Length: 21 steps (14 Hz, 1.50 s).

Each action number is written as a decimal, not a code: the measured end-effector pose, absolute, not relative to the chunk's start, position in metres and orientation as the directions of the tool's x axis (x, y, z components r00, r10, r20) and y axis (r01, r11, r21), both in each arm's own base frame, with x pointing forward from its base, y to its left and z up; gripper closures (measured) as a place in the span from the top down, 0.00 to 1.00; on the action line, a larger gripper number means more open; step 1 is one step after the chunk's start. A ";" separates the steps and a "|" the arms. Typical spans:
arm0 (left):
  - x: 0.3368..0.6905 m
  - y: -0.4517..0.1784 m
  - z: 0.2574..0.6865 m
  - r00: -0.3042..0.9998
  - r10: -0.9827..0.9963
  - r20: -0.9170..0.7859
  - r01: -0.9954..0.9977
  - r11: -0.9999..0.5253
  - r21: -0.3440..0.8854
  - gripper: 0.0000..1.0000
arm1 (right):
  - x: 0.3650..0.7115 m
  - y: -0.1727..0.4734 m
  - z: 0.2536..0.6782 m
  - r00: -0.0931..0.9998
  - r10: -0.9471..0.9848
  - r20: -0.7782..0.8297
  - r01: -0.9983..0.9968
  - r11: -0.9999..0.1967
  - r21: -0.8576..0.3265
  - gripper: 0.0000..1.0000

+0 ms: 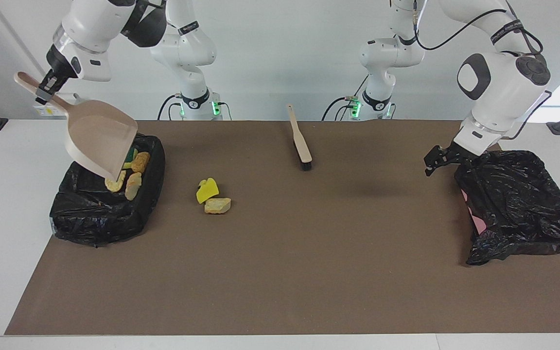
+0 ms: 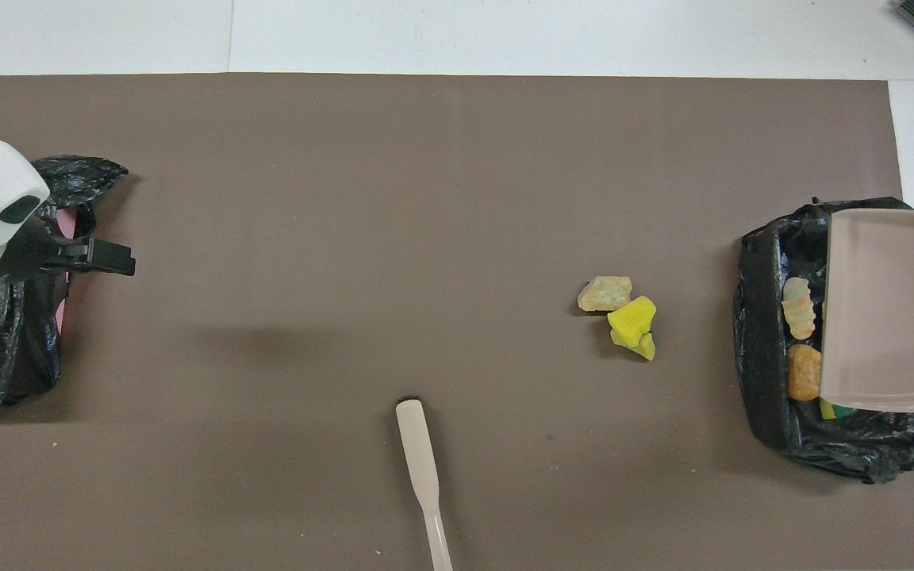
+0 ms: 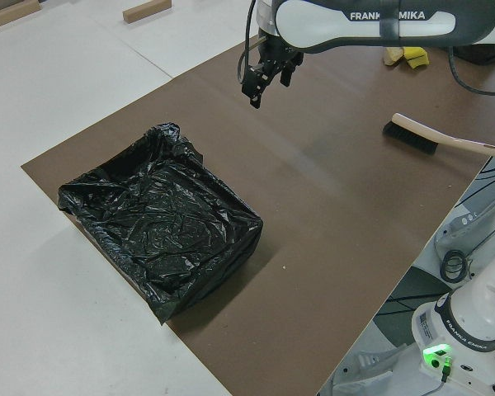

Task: Sweep and dump trash in bin
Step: 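Bring the empty dustpan back and set it down with the right gripper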

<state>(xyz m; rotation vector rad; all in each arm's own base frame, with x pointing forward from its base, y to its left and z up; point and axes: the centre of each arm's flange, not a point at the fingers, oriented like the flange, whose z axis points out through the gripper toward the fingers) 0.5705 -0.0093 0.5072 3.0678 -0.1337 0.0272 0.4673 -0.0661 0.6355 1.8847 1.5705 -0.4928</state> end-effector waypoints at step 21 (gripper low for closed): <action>0.546 -0.012 0.619 0.998 -0.059 -0.013 -0.058 -0.998 0.025 1.00 | 0.566 0.422 0.401 0.995 0.104 -0.006 0.104 -0.994 -0.019 0.32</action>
